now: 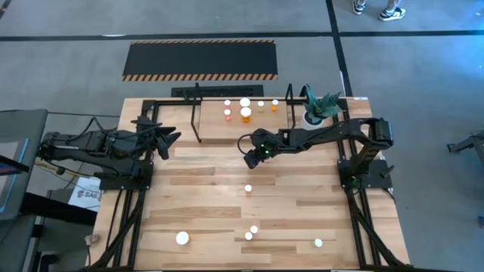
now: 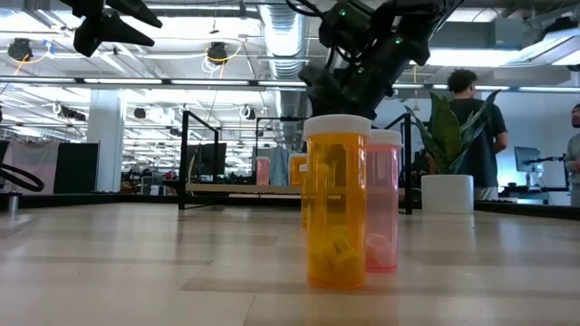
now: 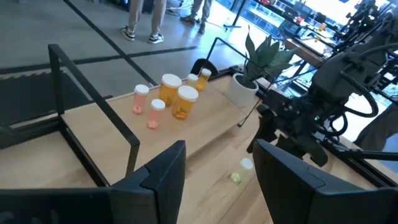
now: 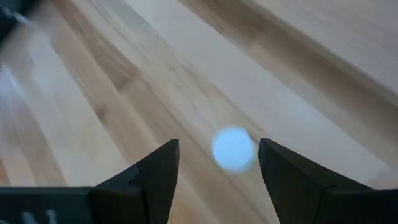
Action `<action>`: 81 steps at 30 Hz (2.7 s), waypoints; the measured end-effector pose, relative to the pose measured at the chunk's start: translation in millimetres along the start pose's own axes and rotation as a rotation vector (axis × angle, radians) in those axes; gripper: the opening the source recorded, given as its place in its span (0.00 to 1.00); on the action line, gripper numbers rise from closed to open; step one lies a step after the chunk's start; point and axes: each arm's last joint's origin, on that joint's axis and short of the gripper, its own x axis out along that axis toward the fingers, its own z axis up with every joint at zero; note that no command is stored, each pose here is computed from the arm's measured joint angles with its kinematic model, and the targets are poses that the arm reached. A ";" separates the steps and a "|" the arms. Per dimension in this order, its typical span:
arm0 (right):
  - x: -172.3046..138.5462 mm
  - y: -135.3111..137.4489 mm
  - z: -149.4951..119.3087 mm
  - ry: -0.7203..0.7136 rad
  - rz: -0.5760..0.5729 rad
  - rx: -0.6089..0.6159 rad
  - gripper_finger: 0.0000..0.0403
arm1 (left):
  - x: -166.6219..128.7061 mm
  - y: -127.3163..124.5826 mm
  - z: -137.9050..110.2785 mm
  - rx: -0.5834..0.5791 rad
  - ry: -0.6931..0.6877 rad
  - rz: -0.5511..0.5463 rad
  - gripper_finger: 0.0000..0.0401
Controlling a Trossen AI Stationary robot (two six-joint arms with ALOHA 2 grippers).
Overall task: Pick and place medicine bottles onto shelf by color
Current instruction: Put the left yellow pill bottle on the shelf aligned with the other yellow pill bottle
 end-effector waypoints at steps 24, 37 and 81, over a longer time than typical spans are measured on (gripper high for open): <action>27.4 -8.7 -11.0 0.045 -0.069 -0.113 0.59 | 0.0 0.3 -0.6 0.009 0.009 -0.001 0.43; 30.0 -6.0 -8.7 0.015 -0.044 -0.108 0.33 | 0.0 0.3 -0.6 0.009 0.008 -0.001 0.43; -36.1 -87.3 65.5 -0.128 -0.223 -0.080 0.35 | -0.5 4.7 3.1 -0.014 -0.120 0.153 0.43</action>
